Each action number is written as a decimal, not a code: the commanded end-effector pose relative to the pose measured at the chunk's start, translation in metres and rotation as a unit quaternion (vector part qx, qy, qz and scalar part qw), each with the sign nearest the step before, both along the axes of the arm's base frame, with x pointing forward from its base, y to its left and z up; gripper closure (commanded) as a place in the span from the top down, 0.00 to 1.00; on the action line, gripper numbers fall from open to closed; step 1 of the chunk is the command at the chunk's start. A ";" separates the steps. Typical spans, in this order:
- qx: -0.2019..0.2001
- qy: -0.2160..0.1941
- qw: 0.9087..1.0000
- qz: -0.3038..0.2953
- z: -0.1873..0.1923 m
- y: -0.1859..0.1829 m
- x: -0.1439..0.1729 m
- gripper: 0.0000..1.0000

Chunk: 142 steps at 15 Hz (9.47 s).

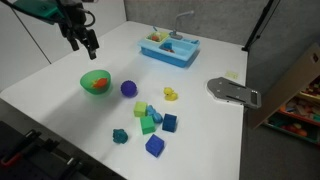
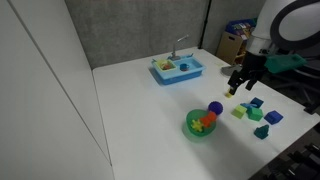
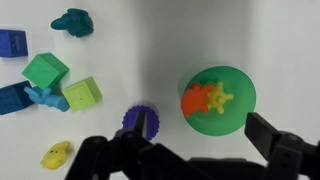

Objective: Lift the orange bear plush toy and put it on the lime green building block

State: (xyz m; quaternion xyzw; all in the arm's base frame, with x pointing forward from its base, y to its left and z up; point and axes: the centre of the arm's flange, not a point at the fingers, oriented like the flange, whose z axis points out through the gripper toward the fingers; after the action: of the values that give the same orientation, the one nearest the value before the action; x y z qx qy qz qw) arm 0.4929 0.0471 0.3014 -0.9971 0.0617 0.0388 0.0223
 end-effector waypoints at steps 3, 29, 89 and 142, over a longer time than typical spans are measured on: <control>-0.002 0.015 1.000 0.019 -0.033 0.006 0.012 1.00; 0.010 -0.003 0.998 0.062 -0.178 0.039 0.058 0.57; -0.171 0.042 0.984 -0.023 -0.109 -0.148 0.032 0.04; -0.049 0.123 0.989 -0.069 0.043 -0.068 -0.014 1.00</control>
State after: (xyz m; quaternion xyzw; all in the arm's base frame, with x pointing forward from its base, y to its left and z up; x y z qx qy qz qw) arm 0.5002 -0.0295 0.3011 -0.9806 0.1231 0.1429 -0.0541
